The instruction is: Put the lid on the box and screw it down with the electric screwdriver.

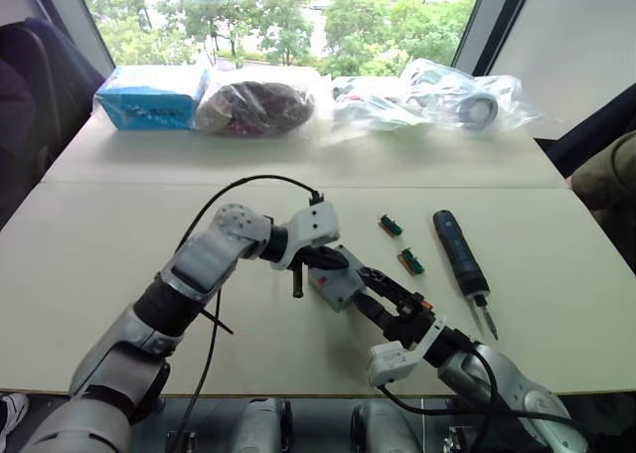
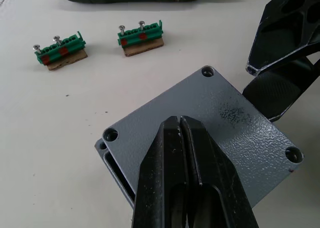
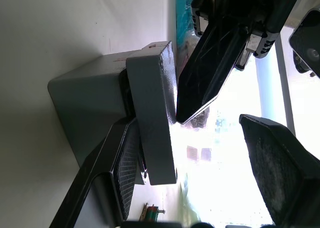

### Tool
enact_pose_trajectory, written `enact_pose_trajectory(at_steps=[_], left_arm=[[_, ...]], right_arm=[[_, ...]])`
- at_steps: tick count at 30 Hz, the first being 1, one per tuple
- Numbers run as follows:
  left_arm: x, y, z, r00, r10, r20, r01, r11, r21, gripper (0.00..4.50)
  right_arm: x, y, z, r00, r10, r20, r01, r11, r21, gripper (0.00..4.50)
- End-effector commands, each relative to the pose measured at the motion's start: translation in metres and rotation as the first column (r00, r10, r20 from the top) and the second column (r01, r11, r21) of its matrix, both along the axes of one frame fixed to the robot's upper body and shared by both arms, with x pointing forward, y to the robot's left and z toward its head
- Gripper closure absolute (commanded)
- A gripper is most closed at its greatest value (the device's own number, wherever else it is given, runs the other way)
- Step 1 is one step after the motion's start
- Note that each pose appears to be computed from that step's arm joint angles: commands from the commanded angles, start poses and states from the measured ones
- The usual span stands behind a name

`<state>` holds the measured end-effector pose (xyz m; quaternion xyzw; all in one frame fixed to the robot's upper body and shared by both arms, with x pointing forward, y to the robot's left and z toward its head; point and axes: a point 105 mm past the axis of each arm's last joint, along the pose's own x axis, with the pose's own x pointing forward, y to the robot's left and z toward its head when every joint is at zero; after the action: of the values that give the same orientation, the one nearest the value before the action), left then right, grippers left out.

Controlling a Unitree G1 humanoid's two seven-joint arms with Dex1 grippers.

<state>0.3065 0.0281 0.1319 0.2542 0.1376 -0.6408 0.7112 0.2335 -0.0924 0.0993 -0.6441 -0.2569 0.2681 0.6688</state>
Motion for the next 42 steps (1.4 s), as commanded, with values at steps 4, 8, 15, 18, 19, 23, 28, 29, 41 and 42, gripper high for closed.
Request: enact_pose_trajectory(at_steps=[4, 8, 15, 18, 19, 23, 28, 29, 41, 42], left_arm=[[0.006, 0.021, -0.049, 0.992, 0.109, -0.062, -0.097, 0.98, 0.171, 4.5], [0.007, 0.021, -0.054, 0.991, 0.122, -0.058, -0.11, 0.977, 0.182, 4.5], [0.008, 0.016, -0.051, 0.993, 0.111, -0.036, -0.104, 0.983, 0.153, 4.5], [0.005, 0.009, -0.045, 0.997, 0.076, -0.029, -0.073, 0.992, 0.101, 4.5], [0.004, 0.008, -0.044, 0.997, 0.07, -0.03, -0.067, 0.993, 0.094, 4.5], [0.001, 0.006, -0.04, 0.998, 0.056, -0.041, -0.053, 0.996, 0.069, 4.5], [0.005, 0.004, -0.034, 0.996, 0.081, -0.036, -0.08, 0.996, 0.041, 4.5], [0.007, 0.004, -0.033, 0.995, 0.087, -0.037, -0.086, 0.996, 0.039, 4.5], [0.013, 0.009, 0.013, 0.992, 0.106, -0.075, -0.118, 0.977, -0.179, 4.5], [0.015, 0.01, 0.017, 0.99, 0.115, -0.085, -0.13, 0.972, -0.197, 4.5]], right_arm=[[-0.003, -0.003, 0.007, 1.0, 0.004, -0.001, -0.004, 1.0, 0.011, 1.38], [-0.004, -0.001, 0.01, 1.0, 0.016, -0.002, -0.016, 1.0, 0.023, 1.38], [-0.007, -0.003, 0.012, 1.0, 0.019, -0.021, -0.018, 0.999, 0.044, 1.38], [-0.007, -0.004, 0.012, 0.999, 0.016, -0.03, -0.014, 0.999, 0.052, 1.38], [-0.007, -0.004, 0.012, 0.999, 0.015, -0.033, -0.014, 0.998, 0.054, 1.38], [-0.006, -0.006, 0.011, 0.999, 0.006, -0.04, -0.004, 0.998, 0.063, 1.78], [-0.005, -0.007, 0.01, 0.999, 0.002, -0.043, 0.001, 0.998, 0.068, 3.53], [-0.005, -0.007, 0.01, 0.999, 0.0, -0.045, 0.003, 0.998, 0.069, 3.92], [-0.003, -0.017, 0.015, 0.993, -0.029, -0.118, 0.054, 0.975, 0.216, 4.43], [-0.002, -0.019, 0.016, 0.992, -0.033, -0.126, 0.062, 0.97, 0.235, 4.43]])
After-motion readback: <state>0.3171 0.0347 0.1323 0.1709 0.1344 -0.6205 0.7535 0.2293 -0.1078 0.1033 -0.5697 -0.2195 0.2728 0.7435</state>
